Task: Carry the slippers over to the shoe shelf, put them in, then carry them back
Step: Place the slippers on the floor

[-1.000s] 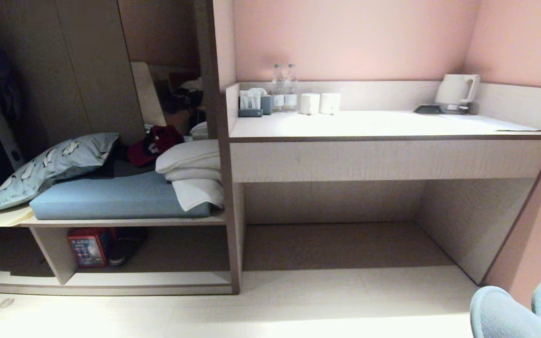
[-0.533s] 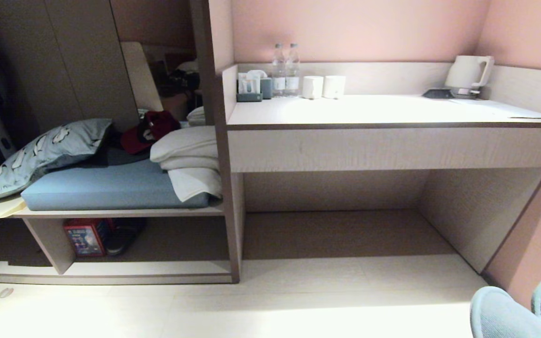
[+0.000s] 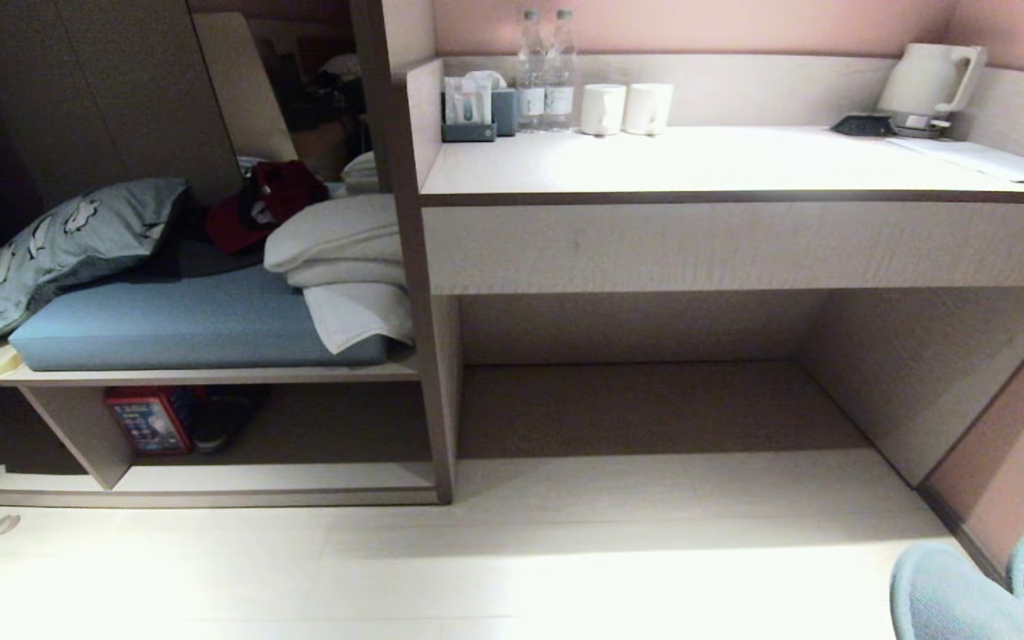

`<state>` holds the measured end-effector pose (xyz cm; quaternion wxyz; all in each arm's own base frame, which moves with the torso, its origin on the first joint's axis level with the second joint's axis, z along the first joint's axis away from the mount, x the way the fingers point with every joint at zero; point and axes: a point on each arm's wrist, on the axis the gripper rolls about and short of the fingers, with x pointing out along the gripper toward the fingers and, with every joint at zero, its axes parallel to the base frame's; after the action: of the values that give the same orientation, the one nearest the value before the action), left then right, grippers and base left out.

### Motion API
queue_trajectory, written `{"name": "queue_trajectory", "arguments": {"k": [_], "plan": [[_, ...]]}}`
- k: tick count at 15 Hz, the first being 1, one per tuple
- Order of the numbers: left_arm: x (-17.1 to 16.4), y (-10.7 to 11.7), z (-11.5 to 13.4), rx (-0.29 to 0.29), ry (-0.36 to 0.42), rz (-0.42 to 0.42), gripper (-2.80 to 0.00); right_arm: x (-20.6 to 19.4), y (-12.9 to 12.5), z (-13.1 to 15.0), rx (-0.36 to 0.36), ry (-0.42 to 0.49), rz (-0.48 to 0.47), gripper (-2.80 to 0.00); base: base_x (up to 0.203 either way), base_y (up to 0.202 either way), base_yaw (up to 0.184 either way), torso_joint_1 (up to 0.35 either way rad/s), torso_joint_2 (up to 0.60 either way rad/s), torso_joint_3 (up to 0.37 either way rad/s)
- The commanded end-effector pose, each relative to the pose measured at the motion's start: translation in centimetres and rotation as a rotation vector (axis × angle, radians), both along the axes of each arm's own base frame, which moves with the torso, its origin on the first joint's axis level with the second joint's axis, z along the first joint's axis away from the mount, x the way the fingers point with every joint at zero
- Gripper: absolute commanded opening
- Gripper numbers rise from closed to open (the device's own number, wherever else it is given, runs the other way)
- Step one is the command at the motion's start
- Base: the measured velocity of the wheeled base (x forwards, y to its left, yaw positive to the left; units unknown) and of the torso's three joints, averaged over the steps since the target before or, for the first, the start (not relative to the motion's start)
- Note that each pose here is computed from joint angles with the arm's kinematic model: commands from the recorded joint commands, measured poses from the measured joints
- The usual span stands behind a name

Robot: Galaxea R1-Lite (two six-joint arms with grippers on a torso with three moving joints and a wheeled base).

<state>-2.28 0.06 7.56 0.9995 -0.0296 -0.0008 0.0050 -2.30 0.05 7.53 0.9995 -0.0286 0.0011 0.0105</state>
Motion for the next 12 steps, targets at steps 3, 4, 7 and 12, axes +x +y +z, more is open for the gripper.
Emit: {"name": "queue_trajectory", "arguments": {"k": [3, 4, 7, 12], "plan": [[0.00, 0.00, 0.00, -0.001, 0.000, 0.001, -2.80, 0.00, 0.00, -0.01, -0.001, 0.000, 0.001, -2.80, 0.000, 0.000, 0.000, 0.003, 0.00, -0.199], [0.00, 0.00, 0.00, -0.001, 0.000, -0.001, -2.80, 0.00, 0.00, -0.01, -0.001, 0.000, 0.001, -2.80, 0.000, 0.000, 0.000, 0.002, 0.01, -0.202], [0.00, 0.00, 0.00, -0.001, 0.000, -0.001, -2.80, 0.00, 0.00, -0.01, -0.001, 0.000, 0.001, -2.80, 0.000, 0.000, 0.000, 0.003, 0.00, -0.202], [0.00, 0.00, 0.00, -0.002, 0.000, 0.000, -2.80, 0.00, 0.00, -0.01, -0.001, 0.000, 0.001, -2.80, 0.000, 0.000, 0.000, 0.004, 0.00, -0.202]]}}
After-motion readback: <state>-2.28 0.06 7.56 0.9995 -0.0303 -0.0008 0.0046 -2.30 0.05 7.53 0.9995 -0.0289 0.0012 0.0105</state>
